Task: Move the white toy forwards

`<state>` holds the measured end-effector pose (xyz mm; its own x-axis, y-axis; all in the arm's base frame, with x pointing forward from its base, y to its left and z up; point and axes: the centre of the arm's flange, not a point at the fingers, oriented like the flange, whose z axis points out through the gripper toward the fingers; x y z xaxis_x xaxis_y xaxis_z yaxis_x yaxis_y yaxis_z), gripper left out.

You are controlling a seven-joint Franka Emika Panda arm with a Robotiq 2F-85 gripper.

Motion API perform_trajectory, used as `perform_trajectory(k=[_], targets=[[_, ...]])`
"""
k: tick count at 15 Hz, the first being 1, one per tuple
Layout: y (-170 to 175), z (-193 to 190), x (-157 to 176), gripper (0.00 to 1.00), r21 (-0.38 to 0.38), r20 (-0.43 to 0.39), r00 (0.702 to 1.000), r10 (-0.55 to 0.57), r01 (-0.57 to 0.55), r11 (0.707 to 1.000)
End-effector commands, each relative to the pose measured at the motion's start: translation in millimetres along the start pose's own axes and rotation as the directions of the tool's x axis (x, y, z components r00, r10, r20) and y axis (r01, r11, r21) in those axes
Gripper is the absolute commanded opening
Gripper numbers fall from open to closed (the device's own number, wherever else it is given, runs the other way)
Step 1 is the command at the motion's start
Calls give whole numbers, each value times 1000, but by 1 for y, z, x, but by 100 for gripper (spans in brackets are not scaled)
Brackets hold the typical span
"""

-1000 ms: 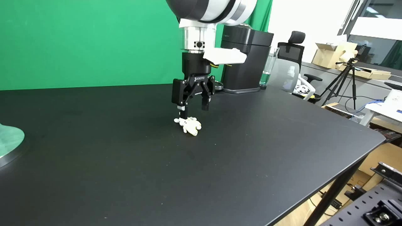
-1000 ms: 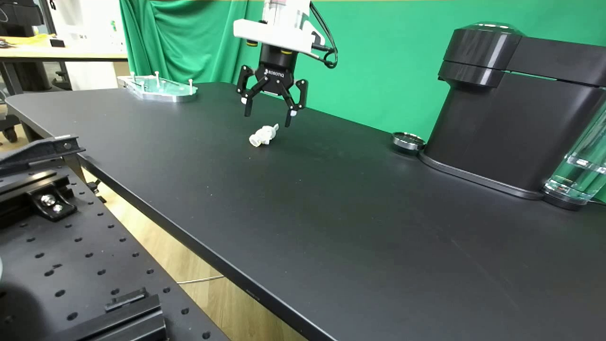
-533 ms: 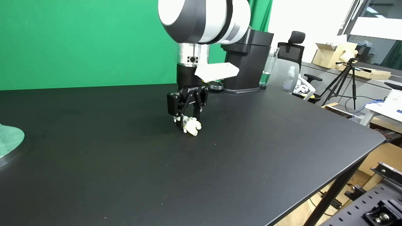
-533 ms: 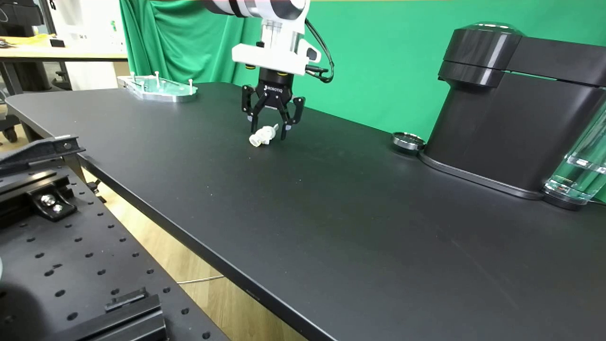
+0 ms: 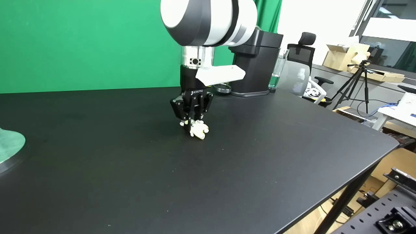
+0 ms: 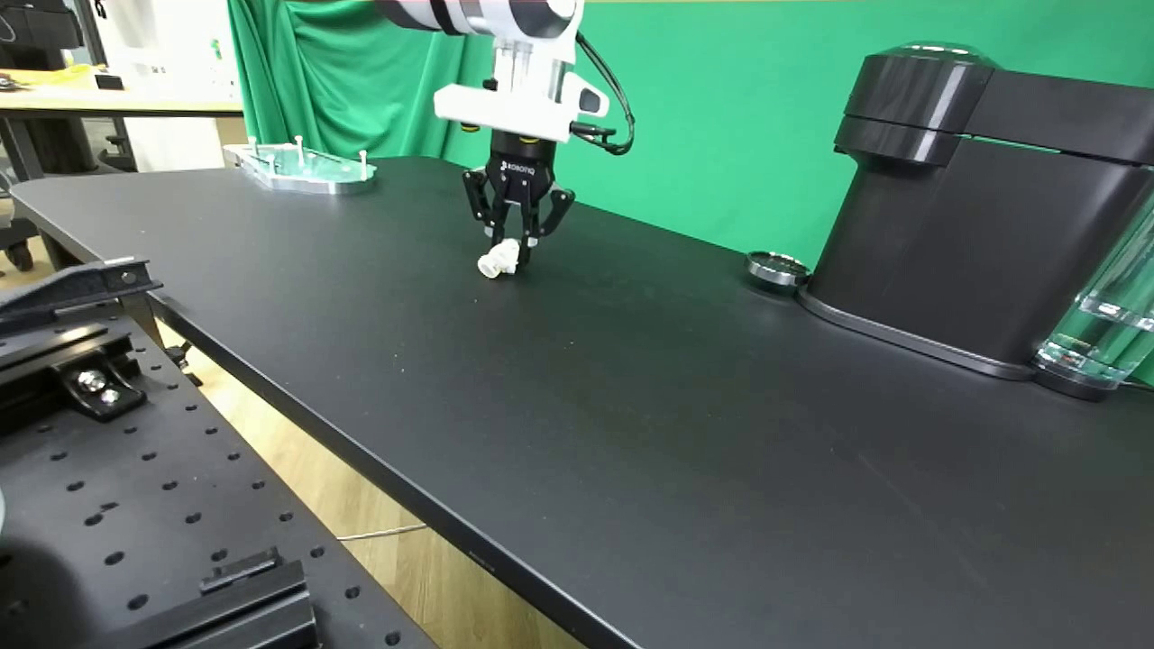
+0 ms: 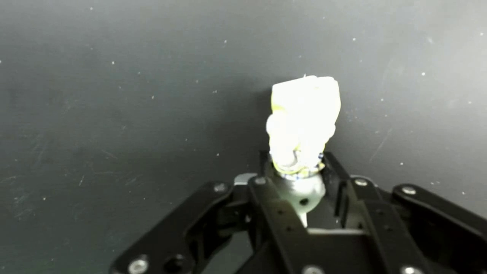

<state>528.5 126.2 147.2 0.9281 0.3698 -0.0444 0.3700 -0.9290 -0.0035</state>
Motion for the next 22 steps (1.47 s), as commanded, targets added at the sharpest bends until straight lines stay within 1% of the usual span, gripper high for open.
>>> perform_trajectory(k=[1, 5, 9, 12, 15, 18, 22], targets=[[3, -27, -10, 11, -30, -23, 997, 71, -72, 997], [23, -66, -37, 11, -45, -59, 984, 167, -170, 984], [50, -86, -79, 11, -52, -59, 950, 308, -311, 949], [61, -82, -114, 11, -49, -29, 919, 392, -393, 918], [64, -72, -142, 11, -49, -12, 897, 442, -442, 896], [67, -56, -159, 11, -58, -24, 874, 486, -487, 872], [74, -31, -171, 11, -71, -58, 854, 516, -519, 852]])
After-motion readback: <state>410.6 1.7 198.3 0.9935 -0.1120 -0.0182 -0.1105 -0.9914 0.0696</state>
